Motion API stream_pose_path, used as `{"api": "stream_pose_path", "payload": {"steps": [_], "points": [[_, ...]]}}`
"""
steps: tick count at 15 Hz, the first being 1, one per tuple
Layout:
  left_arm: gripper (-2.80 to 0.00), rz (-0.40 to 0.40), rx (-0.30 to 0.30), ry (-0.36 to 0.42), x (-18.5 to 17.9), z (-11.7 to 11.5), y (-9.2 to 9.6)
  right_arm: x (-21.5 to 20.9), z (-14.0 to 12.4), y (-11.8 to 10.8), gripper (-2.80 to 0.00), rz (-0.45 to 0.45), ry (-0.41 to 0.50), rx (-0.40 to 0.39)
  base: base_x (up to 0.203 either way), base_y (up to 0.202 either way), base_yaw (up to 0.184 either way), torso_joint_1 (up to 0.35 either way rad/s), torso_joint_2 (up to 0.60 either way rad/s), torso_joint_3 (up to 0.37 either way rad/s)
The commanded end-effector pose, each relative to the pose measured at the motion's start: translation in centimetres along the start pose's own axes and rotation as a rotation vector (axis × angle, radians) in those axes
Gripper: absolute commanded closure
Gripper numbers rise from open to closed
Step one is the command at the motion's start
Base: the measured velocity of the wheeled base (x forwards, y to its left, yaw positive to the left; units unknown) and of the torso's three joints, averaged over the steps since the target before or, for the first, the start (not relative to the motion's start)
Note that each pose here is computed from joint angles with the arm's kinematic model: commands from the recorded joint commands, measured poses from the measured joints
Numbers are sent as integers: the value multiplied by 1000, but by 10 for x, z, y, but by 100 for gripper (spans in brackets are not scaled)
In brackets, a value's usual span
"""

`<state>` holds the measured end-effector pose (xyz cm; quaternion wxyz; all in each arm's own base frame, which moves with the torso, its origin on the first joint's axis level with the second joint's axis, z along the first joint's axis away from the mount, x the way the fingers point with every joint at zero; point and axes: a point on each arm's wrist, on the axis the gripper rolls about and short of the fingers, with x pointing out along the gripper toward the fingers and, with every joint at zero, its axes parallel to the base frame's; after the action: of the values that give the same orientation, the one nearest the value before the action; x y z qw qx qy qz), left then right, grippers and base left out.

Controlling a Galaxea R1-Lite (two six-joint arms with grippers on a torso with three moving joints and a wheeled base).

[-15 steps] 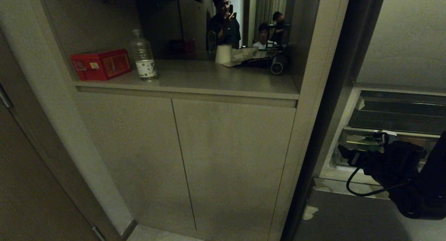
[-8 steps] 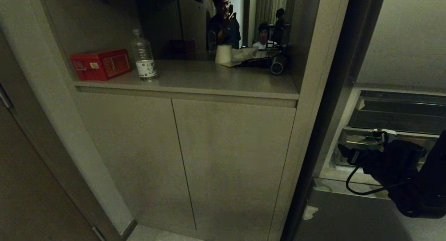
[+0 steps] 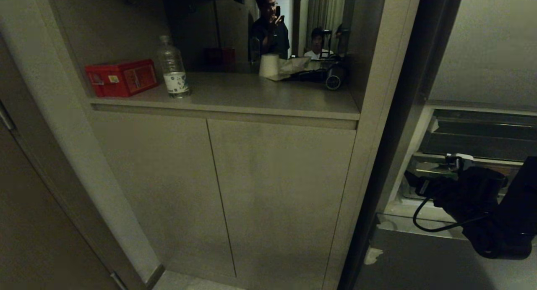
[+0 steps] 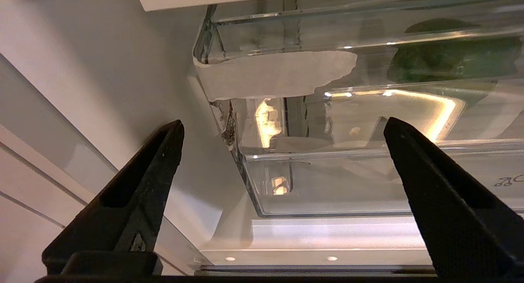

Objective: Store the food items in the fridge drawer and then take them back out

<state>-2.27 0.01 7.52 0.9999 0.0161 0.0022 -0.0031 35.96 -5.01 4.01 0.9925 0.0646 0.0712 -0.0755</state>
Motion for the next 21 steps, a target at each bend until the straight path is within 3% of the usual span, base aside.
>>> {"api": "stream_pose_path", "payload": {"steps": [1, 3, 4, 11, 21], "points": [[0, 0, 0, 2, 0, 0, 0, 2, -3, 0, -280, 2, 2, 2, 0, 0, 0, 0, 0, 0], [0, 0, 0, 2, 0, 0, 0, 2, -4, 2, -280, 7, 4, 2, 0, 0, 0, 0, 0, 0], [0, 0, 0, 2, 0, 0, 0, 2, -4, 4, 0, 12, 5, -1, 0, 0, 0, 0, 0, 0], [0, 0, 0, 2, 0, 0, 0, 3, -11, 36, 0, 48, 13, -15, 0, 0, 0, 0, 0, 0], [0, 0, 0, 2, 0, 0, 0, -9, -11, 35, 0, 24, 34, -13, 0, 0, 0, 0, 0, 0]]}}
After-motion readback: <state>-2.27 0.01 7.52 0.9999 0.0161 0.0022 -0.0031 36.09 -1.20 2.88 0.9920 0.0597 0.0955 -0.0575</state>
